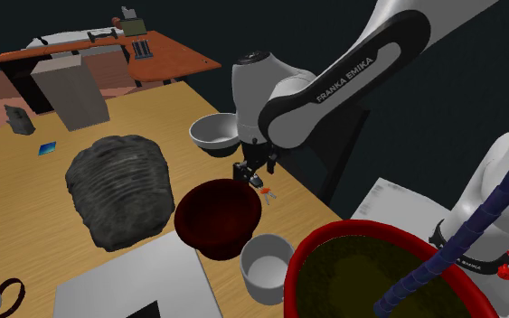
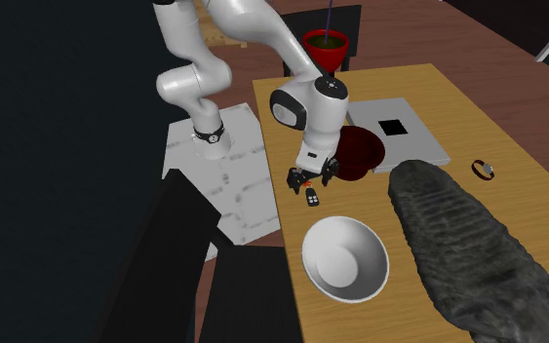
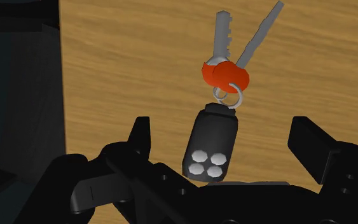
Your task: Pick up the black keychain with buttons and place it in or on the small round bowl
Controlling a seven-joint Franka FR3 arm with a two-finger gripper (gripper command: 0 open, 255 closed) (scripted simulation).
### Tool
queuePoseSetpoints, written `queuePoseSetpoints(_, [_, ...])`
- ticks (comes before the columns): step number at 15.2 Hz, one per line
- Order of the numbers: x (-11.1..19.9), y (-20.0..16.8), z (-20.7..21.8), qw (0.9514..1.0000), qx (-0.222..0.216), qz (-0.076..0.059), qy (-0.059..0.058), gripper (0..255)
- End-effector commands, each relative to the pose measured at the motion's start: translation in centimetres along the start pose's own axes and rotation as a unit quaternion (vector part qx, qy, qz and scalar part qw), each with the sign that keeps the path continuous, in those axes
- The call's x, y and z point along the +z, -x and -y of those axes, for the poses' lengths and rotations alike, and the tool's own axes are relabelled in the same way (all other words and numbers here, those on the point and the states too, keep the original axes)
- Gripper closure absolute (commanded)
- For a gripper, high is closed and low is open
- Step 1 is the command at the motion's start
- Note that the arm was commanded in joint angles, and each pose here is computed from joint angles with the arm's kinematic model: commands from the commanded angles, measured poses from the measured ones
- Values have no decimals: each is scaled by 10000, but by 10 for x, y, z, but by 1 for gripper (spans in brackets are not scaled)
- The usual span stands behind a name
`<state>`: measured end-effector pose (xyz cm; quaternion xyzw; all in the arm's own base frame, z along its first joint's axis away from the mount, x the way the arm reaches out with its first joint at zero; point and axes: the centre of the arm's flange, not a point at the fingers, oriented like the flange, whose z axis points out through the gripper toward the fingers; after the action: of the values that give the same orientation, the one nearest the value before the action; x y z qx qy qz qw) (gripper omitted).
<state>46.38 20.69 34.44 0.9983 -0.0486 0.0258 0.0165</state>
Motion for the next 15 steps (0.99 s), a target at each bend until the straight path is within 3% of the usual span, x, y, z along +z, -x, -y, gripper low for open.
queuePoseSetpoints(1, [8, 0, -1, 10000, 0, -3, -1, 0])
queuePoseSetpoints(8, [8, 0, -1, 10000, 0, -3, -1, 0])
queuePoseSetpoints(9, [8, 0, -1, 10000, 0, -3, -1, 255])
queuePoseSetpoints(15, [8, 0, -1, 10000, 0, -3, -1, 255])
